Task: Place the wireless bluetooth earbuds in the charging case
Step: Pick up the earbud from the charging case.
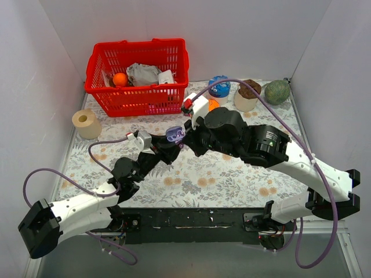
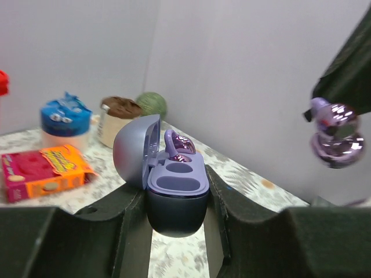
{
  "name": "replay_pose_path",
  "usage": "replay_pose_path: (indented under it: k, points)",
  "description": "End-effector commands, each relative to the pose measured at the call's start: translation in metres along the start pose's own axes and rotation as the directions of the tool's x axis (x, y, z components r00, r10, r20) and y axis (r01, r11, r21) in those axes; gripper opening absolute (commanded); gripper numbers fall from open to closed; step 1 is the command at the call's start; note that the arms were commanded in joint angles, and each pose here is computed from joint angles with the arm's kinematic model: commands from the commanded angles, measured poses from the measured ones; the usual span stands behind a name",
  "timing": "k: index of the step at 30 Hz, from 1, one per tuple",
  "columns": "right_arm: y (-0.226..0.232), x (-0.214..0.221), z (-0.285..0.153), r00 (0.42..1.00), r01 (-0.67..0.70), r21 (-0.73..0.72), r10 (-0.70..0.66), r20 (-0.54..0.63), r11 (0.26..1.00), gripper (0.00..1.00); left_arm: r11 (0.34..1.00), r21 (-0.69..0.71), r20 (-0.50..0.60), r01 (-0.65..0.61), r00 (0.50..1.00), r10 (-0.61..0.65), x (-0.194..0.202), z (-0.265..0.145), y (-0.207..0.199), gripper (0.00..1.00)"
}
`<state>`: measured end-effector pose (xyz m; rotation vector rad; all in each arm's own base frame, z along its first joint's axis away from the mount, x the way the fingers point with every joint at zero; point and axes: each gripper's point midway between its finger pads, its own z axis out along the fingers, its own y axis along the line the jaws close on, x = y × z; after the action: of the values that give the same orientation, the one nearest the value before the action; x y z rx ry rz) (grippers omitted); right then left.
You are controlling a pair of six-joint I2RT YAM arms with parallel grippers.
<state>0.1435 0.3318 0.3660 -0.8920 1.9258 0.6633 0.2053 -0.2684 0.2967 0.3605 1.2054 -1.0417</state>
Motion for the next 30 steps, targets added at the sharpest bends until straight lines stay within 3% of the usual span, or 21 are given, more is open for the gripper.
replay_pose_path:
  k: [1,6,12,25,30]
  points:
    - [-0.009,-0.051,-0.009,0.988,-0.080,0.050,0.072,0.136,0.996,0.01,0.975,-0.150,0.116,-0.163,0.977,0.181,-0.045,0.025,0.024,0.00]
    - [-0.025,-0.064,-0.006,0.983,-0.126,0.126,0.107,0.151,0.984,0.01,0.931,-0.187,0.145,-0.313,0.929,0.341,-0.050,0.032,0.033,0.00]
    - [-0.035,-0.067,-0.001,0.976,-0.176,0.133,0.156,0.152,0.975,0.01,0.906,-0.203,0.175,-0.372,0.896,0.408,-0.057,0.025,0.033,0.00]
    - [-0.027,-0.054,0.006,0.987,-0.137,0.089,0.129,0.091,0.987,0.01,0.966,-0.122,0.179,-0.227,0.953,0.247,-0.049,0.009,0.018,0.00]
    - [-0.018,-0.053,0.008,0.989,-0.124,0.035,0.121,0.081,0.992,0.01,0.992,-0.113,0.168,-0.061,0.982,0.080,-0.039,0.004,0.017,0.00]
